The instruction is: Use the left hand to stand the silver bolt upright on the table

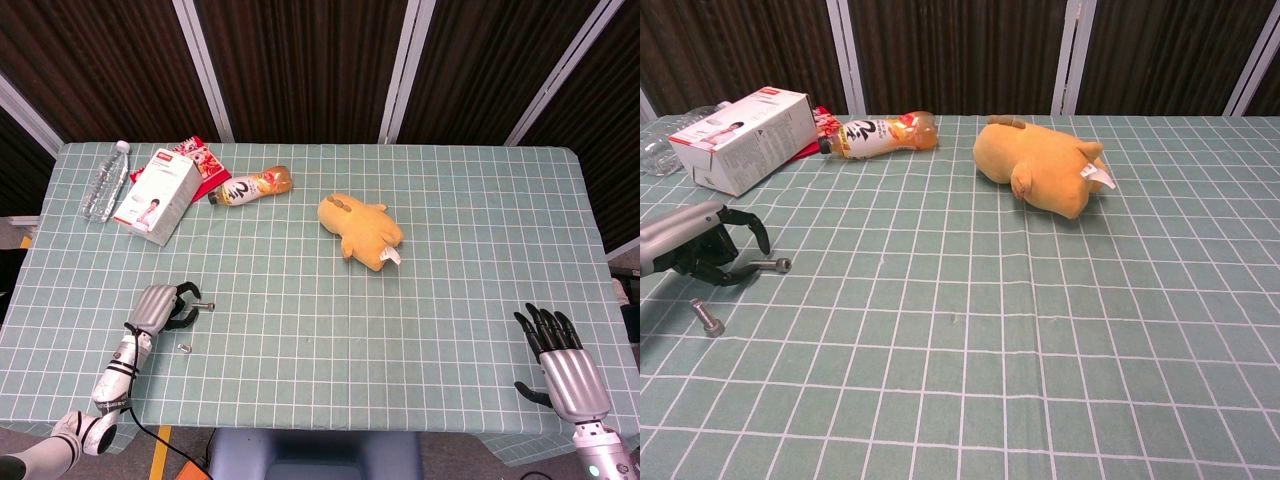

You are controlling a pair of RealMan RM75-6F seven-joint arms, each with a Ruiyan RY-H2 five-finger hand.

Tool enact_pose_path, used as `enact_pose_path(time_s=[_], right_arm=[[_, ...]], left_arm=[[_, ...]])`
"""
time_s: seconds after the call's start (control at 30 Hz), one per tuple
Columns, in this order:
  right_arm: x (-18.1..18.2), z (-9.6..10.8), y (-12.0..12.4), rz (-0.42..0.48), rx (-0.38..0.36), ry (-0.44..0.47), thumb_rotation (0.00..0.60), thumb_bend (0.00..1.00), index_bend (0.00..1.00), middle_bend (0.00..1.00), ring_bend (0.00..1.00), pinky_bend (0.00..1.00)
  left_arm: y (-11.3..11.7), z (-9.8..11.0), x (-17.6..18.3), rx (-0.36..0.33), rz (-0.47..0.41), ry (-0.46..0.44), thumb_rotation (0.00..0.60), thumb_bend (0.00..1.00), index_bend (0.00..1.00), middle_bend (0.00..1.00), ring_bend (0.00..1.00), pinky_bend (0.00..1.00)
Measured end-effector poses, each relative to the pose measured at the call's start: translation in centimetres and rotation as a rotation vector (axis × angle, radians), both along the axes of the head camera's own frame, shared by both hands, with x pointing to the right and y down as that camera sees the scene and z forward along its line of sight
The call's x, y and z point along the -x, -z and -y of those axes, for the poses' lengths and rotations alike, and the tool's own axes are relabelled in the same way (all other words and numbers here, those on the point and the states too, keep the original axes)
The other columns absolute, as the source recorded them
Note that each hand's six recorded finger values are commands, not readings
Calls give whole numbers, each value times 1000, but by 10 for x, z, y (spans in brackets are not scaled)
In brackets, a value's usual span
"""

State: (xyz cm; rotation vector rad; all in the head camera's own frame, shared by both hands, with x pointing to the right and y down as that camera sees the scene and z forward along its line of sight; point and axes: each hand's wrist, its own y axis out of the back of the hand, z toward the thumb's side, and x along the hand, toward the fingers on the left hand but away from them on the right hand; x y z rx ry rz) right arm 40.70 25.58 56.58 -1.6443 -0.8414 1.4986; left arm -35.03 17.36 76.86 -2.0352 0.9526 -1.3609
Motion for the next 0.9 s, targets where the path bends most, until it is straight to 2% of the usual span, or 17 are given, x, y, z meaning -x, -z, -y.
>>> enact_pose_path(time_s=[0.5,0.9], right_arm=[[0,0,-1,-3,4,2,600,154,0,0,0,0],[0,-1,-1,-3,5,3,600,154,0,0,0,0]], left_arm=[[-5,-1,3,-1,20,6,600,387,553,1000,1000,1000],[1,1,-1,-24,2,0,600,385,561,1000,1000,1000]])
